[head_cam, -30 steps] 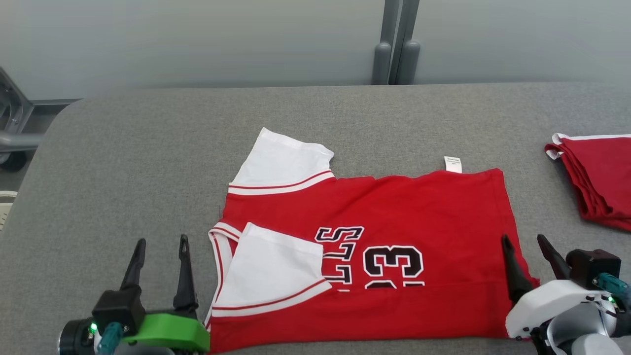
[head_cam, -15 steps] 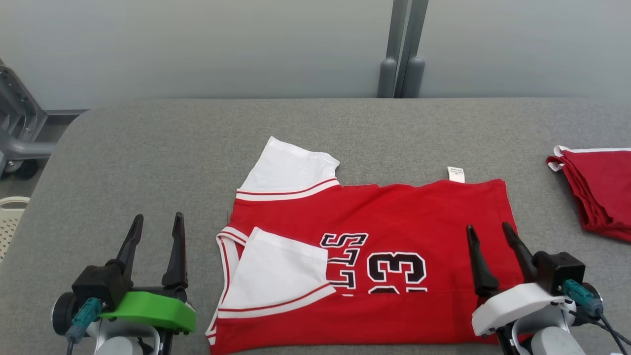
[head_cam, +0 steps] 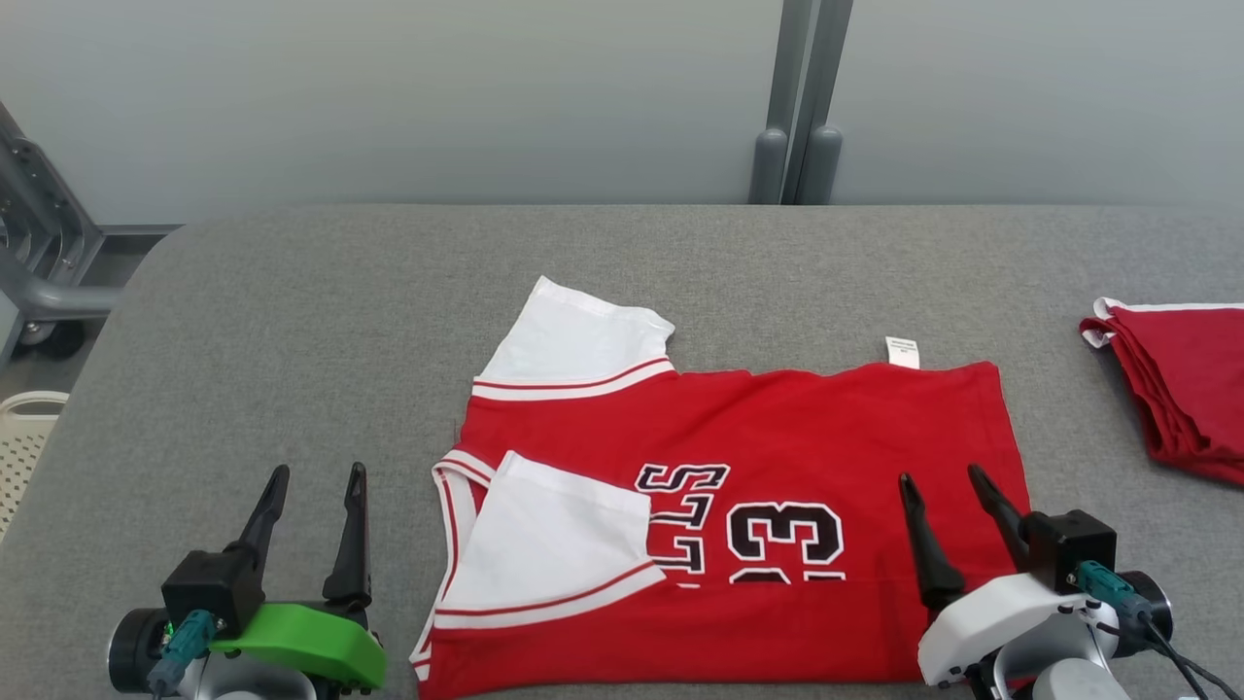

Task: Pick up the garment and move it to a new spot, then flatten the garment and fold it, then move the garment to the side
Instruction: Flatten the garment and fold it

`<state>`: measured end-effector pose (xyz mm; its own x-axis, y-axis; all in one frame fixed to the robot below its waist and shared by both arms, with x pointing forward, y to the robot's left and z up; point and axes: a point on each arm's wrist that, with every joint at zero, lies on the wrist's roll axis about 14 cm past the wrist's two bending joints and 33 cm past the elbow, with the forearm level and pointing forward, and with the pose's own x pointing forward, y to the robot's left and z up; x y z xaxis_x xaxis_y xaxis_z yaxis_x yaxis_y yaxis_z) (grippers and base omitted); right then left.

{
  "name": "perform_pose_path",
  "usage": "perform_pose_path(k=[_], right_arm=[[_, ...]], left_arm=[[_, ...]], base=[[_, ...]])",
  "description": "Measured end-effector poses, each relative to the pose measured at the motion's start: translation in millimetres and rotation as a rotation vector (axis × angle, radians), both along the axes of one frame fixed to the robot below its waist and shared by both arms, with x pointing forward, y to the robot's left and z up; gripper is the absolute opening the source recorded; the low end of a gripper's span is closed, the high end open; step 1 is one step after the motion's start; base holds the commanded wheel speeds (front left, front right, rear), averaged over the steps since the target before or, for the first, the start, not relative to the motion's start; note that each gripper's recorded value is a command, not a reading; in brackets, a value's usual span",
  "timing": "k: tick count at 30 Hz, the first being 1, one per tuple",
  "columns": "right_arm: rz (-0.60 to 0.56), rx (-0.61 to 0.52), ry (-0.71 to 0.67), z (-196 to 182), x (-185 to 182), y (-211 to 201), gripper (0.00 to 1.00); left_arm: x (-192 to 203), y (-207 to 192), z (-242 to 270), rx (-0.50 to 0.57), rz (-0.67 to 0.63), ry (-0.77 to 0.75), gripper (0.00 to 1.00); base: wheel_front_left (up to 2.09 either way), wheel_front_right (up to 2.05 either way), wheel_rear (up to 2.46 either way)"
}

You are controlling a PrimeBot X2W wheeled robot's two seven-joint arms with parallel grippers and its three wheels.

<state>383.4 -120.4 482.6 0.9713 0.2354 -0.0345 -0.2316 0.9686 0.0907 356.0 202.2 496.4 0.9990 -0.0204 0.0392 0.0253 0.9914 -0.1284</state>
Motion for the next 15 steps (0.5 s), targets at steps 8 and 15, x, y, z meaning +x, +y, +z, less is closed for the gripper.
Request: perform_pose_path(k=[8,15], right_arm=[[0.005,-0.017,0.017,-3,1,0,1.0],[-0.004,-0.016,0.032,-7,2,-3,1.0]], left_arm=[[1,-1,-8,0.013,-0.007,0.024,1.0],[6,-7,-13,0.023,-0.023,0.037,1.0]], base=[[0.0,0.0,0.0],[0.0,0.0,0.0]])
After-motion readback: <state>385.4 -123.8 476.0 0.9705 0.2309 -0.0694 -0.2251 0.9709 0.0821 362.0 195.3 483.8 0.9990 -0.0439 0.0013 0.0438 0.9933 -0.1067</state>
